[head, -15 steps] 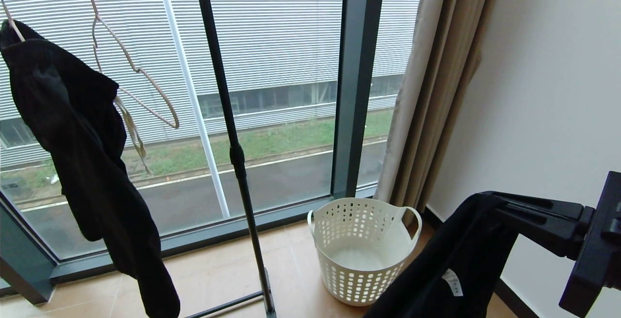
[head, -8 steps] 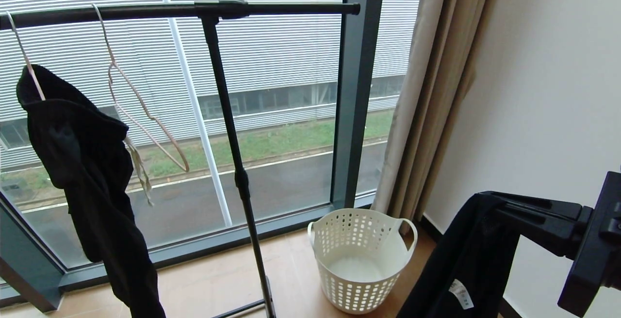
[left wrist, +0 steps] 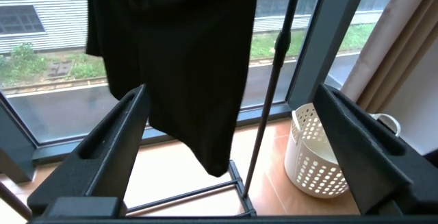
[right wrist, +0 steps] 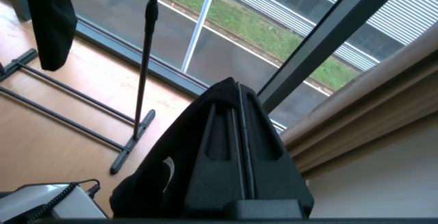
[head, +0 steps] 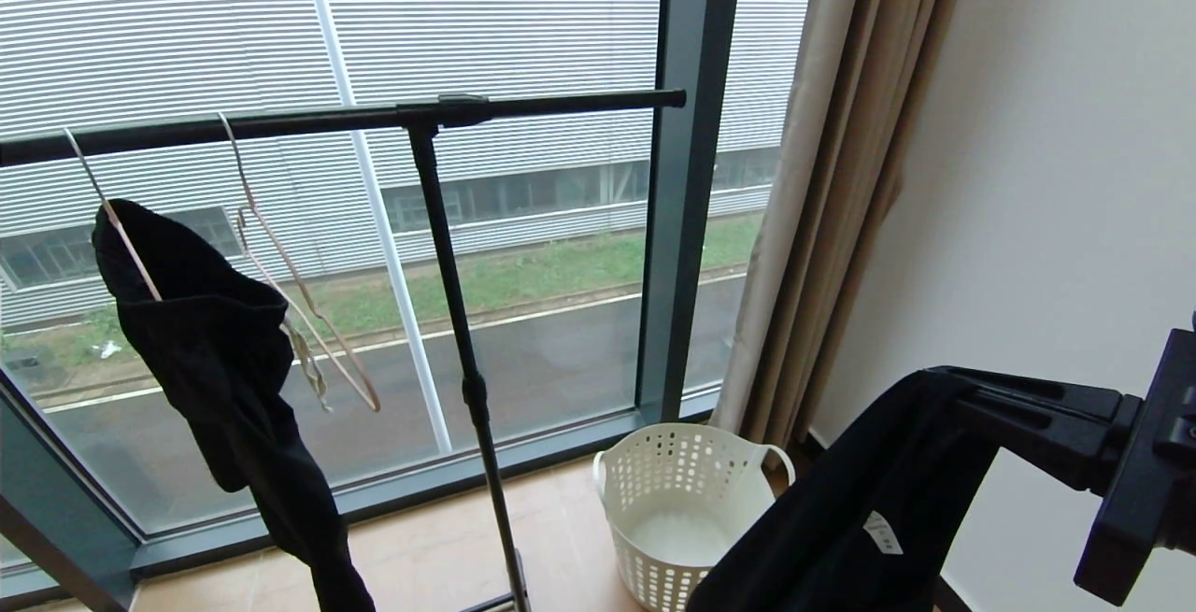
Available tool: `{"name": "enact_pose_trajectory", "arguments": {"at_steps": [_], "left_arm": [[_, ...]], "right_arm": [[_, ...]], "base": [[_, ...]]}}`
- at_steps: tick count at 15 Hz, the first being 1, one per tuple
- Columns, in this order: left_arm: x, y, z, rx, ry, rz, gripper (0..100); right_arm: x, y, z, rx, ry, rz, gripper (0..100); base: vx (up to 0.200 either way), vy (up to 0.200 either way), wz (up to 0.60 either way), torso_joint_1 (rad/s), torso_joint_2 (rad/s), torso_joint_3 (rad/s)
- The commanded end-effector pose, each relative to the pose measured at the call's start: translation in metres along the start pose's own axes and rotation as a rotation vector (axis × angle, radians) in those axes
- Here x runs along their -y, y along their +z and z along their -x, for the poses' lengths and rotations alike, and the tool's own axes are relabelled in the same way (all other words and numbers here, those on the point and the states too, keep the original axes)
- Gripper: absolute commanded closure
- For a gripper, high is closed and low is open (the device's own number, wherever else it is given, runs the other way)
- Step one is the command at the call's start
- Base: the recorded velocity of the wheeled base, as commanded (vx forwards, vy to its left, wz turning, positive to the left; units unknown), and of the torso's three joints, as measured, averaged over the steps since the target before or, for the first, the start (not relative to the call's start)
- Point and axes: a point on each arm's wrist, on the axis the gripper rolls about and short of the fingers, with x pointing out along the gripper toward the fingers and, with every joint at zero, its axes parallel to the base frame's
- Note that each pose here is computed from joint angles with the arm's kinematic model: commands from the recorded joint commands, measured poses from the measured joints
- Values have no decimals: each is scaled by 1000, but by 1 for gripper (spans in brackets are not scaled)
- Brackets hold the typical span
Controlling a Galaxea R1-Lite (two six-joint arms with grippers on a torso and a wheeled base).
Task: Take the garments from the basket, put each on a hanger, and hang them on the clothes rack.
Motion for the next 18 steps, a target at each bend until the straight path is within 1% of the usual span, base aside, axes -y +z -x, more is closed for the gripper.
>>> {"name": "enact_pose_trajectory", "arguments": {"at_steps": [1, 8, 16, 18], "left_arm": [[0, 0, 0, 0, 1, 0, 0], [0, 0, 0, 0, 1, 2, 0], [0, 0, 0, 0, 2, 2, 0], [0, 0, 0, -2, 2, 2, 0]], "right_arm": [[0, 0, 0, -1, -2, 1, 100], [0, -1, -1, -5, 1, 0, 100], [-1, -2, -1, -10, 2, 2, 100], [-1, -3, -1, -10, 0, 3, 100]], "base": [[0, 0, 0, 237, -559, -315], [0, 0, 0, 244, -553, -309], [0, 0, 0, 174, -378, -199], [0, 0, 0, 95, -205, -110]]}}
